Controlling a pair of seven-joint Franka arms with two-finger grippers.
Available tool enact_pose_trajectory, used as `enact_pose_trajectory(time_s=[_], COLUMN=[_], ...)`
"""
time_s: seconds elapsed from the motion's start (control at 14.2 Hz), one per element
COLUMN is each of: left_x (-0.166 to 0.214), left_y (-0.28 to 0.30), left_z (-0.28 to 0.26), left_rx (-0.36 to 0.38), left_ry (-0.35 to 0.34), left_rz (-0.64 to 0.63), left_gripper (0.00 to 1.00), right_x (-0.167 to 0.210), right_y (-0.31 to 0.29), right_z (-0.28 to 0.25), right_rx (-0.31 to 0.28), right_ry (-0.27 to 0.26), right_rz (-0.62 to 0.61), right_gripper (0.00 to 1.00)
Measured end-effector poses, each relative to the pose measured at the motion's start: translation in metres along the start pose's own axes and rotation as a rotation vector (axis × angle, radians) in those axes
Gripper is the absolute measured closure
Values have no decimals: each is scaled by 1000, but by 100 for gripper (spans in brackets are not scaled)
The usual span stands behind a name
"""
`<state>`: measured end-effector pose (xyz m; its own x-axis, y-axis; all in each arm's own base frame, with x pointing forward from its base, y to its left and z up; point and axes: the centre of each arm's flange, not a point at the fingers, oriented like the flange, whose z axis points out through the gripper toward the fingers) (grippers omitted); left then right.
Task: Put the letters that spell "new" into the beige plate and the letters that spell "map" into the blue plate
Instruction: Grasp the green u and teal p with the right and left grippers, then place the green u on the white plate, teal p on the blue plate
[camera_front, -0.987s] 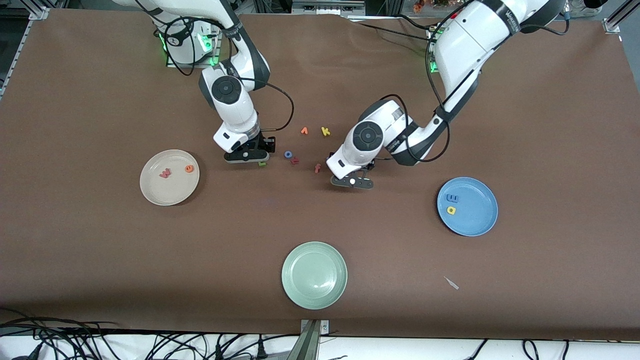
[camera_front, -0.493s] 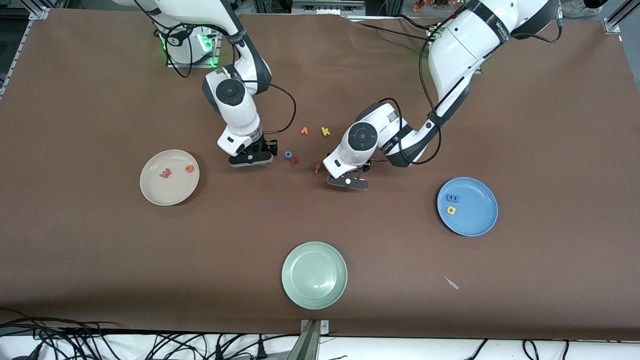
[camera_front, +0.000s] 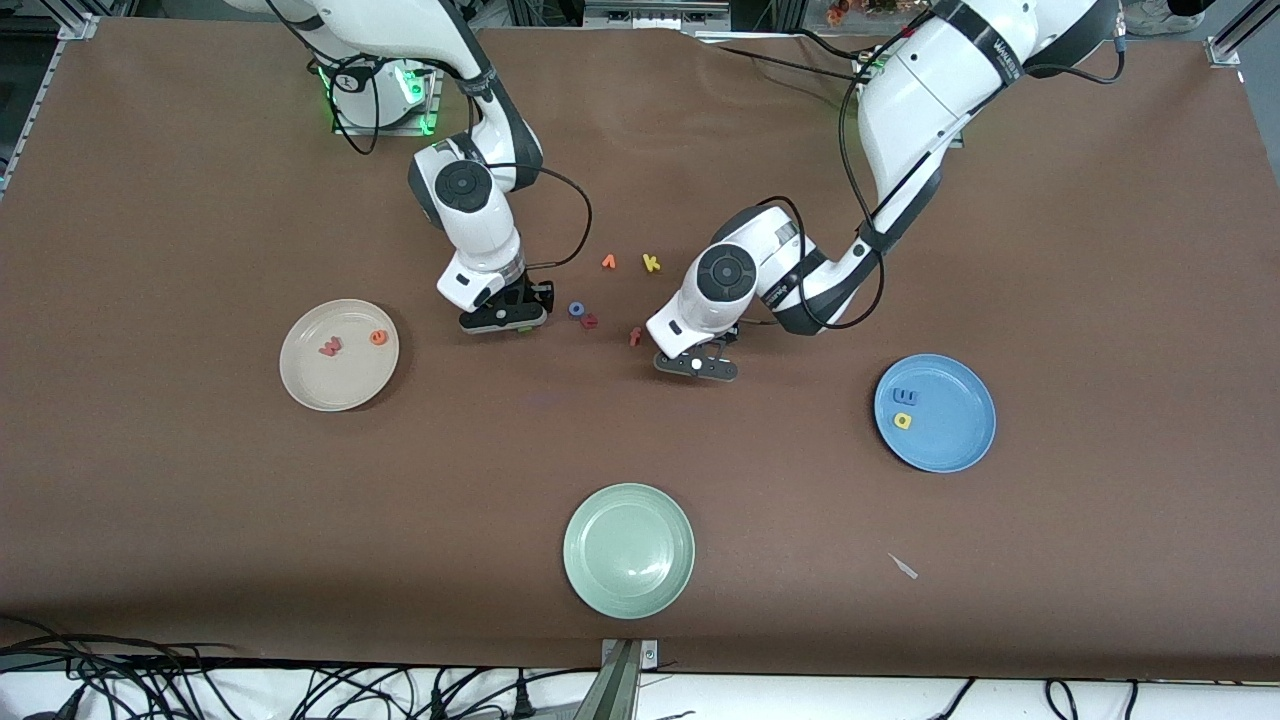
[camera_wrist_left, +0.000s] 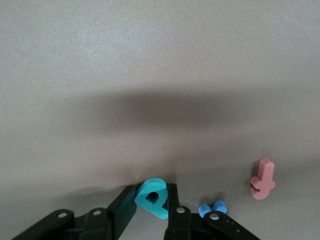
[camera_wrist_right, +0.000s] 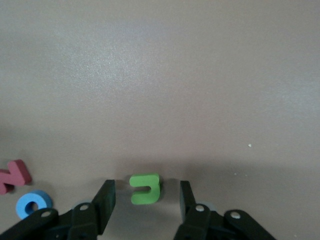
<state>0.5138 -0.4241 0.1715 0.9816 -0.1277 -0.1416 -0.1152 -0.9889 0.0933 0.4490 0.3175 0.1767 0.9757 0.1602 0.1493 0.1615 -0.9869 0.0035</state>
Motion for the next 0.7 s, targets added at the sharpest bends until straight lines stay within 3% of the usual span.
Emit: enact_pose_trajectory(time_s=[0.21, 0.28, 0.35, 0.49, 0.56, 0.7], left_x=[7, 12, 18, 29, 34, 48], left_y=[-12, -20, -31, -63, -82, -129], left_z=[-12, -26, -44, -81, -94, -109], left_rx=[42, 60, 76, 108, 121, 130], left_ry=[-28, -32, -30, -29, -38, -60], left_rz=[-18, -26, -25, -2, 11, 49], left_gripper=[68, 68, 68, 68, 68, 68], right_x=[-3, -2, -1, -1, -1, 1], right_y=[0, 0, 1, 1, 1, 1], right_z=[3, 3, 1, 1, 0, -1], right_rx=[3, 4, 5, 5, 6, 6], right_ry=[11, 14, 16, 17, 19, 21], right_rz=[-3, -2, -1, -3, -4, -17], right_gripper=[46, 51, 61, 65, 74, 73])
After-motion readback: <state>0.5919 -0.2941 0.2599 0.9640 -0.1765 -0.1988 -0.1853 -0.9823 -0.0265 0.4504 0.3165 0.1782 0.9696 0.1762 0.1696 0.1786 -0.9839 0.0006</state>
